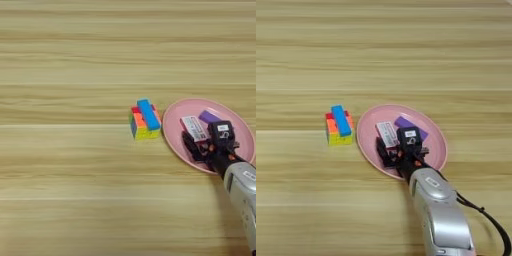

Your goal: Move the objects on the table

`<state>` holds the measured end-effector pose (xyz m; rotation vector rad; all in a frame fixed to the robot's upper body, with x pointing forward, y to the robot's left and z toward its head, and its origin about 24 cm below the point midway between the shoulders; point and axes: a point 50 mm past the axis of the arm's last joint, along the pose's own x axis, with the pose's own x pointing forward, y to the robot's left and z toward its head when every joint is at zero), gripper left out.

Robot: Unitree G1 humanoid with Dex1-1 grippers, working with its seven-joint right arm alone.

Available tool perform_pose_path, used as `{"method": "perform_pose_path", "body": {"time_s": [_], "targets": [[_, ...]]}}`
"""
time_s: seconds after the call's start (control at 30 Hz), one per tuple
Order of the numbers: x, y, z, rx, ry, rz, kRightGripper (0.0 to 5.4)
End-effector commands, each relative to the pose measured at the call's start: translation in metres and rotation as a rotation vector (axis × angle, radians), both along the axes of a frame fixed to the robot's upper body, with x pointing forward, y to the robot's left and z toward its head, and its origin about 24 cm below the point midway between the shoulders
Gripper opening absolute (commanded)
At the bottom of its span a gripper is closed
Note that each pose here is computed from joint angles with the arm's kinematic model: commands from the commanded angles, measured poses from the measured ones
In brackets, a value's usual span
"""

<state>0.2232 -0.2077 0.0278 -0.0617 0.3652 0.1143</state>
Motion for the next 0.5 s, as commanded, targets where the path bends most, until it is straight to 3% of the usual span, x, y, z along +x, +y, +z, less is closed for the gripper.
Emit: {"method": "perform_pose_path", "body": {"time_s": [0.03,0.23,0.5], "targets": [[0.0114,-0.0009,0.0204,-0.03,-0.1,0.018,3.07],[0.0113,-0.0011,0.0201,-0.029,-0.099,0.016,2.21],[0.0107,-0.0003,0.0202,-0.025,-0.1,0.019,2.09]]}}
